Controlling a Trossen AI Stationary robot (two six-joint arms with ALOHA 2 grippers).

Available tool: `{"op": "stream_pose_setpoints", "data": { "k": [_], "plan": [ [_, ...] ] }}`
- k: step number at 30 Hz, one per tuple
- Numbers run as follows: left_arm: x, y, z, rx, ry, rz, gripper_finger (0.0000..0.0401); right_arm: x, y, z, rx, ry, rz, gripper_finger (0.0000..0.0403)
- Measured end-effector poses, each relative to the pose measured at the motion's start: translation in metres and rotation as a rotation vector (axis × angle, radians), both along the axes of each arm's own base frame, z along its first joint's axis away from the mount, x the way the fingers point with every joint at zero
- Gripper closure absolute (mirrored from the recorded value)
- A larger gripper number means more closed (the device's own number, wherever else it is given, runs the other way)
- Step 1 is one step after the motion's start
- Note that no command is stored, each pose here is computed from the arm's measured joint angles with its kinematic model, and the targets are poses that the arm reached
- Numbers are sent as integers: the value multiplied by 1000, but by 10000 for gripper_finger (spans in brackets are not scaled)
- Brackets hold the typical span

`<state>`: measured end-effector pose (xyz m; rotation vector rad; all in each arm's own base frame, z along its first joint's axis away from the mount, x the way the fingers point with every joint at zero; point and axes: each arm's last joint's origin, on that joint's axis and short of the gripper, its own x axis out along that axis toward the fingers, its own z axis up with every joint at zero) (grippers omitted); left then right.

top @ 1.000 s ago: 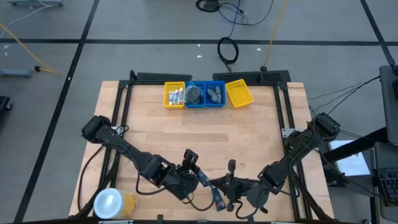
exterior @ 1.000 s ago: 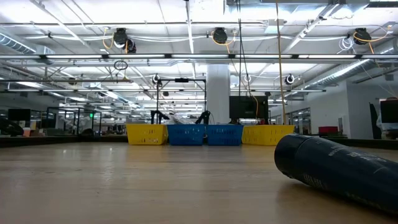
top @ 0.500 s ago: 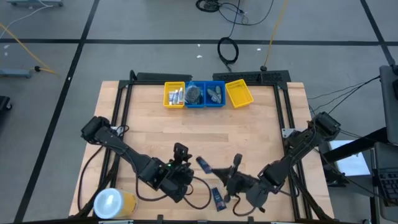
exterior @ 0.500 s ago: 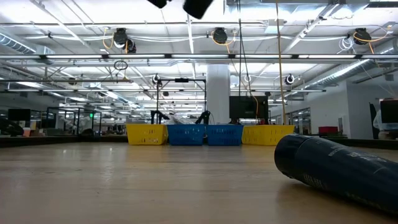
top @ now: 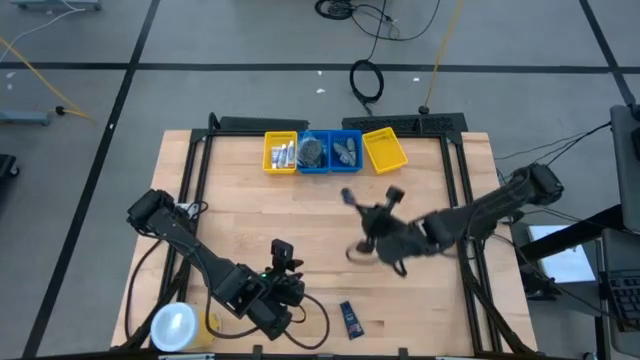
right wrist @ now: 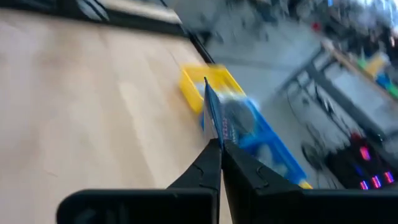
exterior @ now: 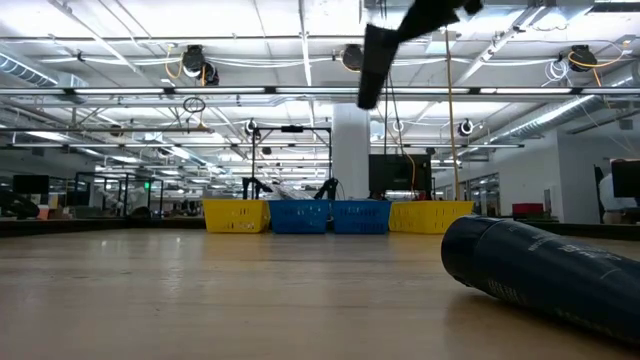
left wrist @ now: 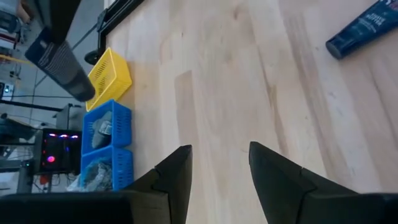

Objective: Pick & Place Travel size toiletries
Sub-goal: Put the left shave cream into the right yellow bin

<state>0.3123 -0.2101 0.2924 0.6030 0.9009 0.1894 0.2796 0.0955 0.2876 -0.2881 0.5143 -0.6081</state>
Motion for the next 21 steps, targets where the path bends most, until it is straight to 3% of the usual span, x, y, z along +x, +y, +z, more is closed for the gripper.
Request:
{"op": "stream_pose_setpoints", "data": {
  "k": [7,13,21],
  "plan": [
    [4,-2,2,-34,-44,3,242,-8,-75,-4,98,122,-181,403],
    [11,-1,5,-73,-99,14,242,-24,-134,-28,189,184,-273,403],
    [19,12,5,-94,-115,77,242,-56,-192,-49,280,167,-354,403]
  ]
}}
